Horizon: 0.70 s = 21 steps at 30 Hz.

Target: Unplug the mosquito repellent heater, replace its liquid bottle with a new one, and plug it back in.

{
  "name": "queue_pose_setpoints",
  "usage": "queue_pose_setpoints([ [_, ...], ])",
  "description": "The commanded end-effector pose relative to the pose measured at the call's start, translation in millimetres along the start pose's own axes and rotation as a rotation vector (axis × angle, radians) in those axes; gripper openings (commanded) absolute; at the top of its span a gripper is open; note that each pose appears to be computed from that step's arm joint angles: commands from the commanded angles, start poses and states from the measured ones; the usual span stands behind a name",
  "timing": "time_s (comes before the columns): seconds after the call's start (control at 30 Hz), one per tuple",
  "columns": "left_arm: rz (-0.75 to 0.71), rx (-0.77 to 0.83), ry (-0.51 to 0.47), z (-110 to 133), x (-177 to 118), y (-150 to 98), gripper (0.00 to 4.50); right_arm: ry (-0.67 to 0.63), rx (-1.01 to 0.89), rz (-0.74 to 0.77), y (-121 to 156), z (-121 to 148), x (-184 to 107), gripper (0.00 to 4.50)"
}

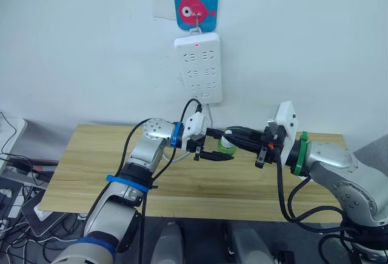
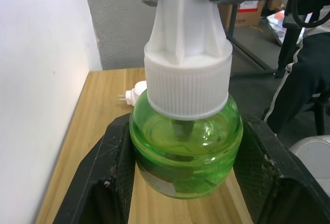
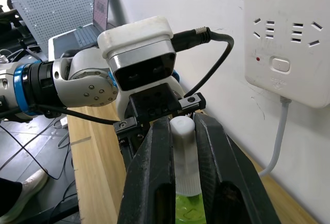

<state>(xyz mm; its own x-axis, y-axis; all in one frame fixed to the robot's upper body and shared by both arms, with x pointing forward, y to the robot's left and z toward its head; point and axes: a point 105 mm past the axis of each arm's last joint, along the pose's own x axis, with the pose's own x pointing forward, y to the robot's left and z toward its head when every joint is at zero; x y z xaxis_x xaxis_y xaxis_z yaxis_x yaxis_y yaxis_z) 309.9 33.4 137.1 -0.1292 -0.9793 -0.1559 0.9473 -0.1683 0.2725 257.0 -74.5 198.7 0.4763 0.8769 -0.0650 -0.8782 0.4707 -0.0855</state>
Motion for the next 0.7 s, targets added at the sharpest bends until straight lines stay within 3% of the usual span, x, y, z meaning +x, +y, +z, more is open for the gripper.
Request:
queue_pose_setpoints([
  [0.03, -0.014, -0.046, 0.052, -19, -2, -9, 2.26, -0.152, -0.123, 0.012, 9, 42, -9, 0.23],
  [0.3, -0.023, -0.039, 0.05, -18, 2, -9, 2.26, -0.11, -0.103, 0.03, 11, 25, 4, 0.23],
  [0.57, -0.009, -0.041, 0.055, -19, -1, -8, 2.26, -0.107, -0.079, 0.001, 11, 15, 4, 2.84],
  [0.7, -0.006, -0.041, 0.054, -19, 0, -8, 2.26, -0.086, -0.08, 0.004, 14, 8, 5, 4.35],
])
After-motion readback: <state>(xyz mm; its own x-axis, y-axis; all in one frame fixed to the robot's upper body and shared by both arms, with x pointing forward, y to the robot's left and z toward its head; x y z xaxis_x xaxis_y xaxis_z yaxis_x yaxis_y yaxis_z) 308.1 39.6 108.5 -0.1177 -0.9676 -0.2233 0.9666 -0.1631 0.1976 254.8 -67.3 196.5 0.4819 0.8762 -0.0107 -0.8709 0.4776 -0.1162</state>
